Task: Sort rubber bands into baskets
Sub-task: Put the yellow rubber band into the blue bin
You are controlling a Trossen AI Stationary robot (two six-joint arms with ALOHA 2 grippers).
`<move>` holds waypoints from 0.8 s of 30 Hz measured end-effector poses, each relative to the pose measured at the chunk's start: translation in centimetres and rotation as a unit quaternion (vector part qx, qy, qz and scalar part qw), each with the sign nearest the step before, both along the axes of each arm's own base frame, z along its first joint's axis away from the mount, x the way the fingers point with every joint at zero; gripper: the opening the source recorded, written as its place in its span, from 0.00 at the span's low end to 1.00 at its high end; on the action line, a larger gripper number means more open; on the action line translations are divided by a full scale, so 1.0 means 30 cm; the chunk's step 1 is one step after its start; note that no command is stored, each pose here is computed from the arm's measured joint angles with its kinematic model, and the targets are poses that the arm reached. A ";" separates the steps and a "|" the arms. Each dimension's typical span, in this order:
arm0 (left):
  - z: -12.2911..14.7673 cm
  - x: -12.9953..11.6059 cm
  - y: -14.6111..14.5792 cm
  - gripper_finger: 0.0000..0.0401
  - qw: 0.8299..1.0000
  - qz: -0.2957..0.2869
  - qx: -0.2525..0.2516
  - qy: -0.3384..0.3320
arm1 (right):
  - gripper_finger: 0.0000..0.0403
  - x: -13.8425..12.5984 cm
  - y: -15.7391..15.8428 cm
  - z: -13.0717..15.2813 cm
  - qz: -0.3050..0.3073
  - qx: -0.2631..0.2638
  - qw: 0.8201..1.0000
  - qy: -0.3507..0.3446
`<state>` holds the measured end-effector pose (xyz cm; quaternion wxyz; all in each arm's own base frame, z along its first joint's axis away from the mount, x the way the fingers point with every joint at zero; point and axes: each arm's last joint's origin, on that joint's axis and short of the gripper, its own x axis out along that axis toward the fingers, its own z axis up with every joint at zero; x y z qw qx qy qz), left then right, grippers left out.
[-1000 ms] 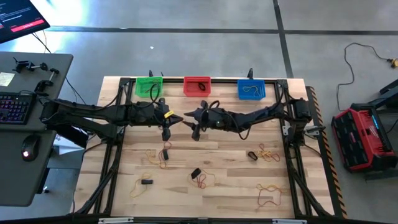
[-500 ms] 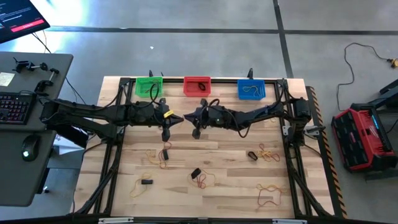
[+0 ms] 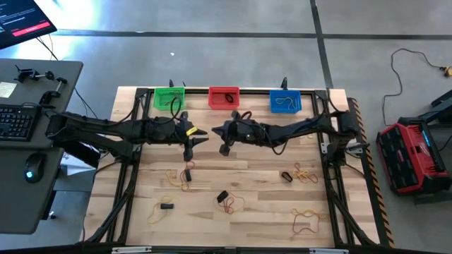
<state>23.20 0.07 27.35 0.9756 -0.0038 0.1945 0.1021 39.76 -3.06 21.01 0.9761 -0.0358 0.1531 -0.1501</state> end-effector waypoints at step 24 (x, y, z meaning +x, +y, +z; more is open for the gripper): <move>-0.173 -0.035 -0.034 0.43 0.996 -0.030 -0.034 -0.077 | 0.00 -0.264 -0.088 0.171 -0.212 -0.109 0.948 0.210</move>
